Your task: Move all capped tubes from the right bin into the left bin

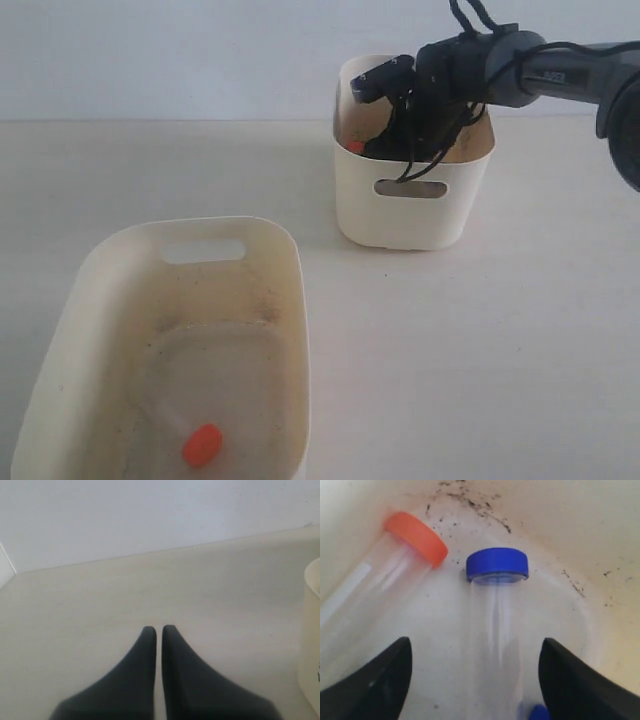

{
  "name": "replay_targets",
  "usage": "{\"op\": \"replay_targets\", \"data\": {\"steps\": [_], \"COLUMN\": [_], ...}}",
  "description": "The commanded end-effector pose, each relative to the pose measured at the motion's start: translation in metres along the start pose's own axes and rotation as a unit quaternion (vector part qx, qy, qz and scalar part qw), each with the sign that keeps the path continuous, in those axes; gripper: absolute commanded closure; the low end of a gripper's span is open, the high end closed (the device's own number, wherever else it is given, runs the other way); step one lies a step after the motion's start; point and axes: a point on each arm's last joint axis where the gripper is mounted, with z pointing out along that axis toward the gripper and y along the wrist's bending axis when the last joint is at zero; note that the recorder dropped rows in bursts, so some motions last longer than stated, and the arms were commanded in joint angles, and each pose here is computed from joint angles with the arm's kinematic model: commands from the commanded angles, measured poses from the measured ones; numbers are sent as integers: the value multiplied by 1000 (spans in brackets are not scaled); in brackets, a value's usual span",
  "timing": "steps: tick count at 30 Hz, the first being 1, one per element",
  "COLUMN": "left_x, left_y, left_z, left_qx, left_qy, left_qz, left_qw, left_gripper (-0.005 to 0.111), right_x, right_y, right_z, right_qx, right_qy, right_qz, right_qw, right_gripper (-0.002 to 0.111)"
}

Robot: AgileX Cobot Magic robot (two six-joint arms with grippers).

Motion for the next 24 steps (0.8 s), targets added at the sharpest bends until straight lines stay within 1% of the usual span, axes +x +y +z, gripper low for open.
{"op": "replay_targets", "data": {"steps": [1,4,8,9,11,13,14,15,19,21,24], "left_x": [-3,-3,-3,-3,-3,-3,-3,-3,-3,-3,-3], "left_y": [0,0,0,0,0,0,0,0,0,0,0], "left_z": [-1,-1,-1,-1,-1,-1,-1,-1,-1,-1,-1], "left_qx": [-1,-1,-1,-1,-1,-1,-1,-1,-1,-1,-1], "left_qy": [-11,-11,-11,-11,-11,-11,-11,-11,-11,-11,-11], "left_qz": [-7,-7,-7,-7,-7,-7,-7,-7,-7,-7,-7], "left_qw": [1000,1000,1000,1000,1000,1000,1000,1000,1000,1000,1000], "left_gripper": [102,102,102,102,102,102,102,102,102,102,102], "right_x": [5,9,14,15,16,17,17,15,5,-6,-26], "right_y": [-4,-3,-2,-2,-2,-2,-2,-3,-7,-10,-17], "right_z": [6,11,14,14,14,13,12,11,-2,-16,-48], "right_qx": [8,8,5,4,3,3,2,3,6,11,21], "right_qy": [11,20,39,44,53,60,65,66,71,62,28], "right_qz": [-12,-15,-15,-16,-16,-17,-16,-12,-8,1,32], "right_qw": [1000,1000,999,999,998,998,998,998,997,998,999], "right_gripper": [53,58,59,62,76,100,109,108,108,108,108]}}
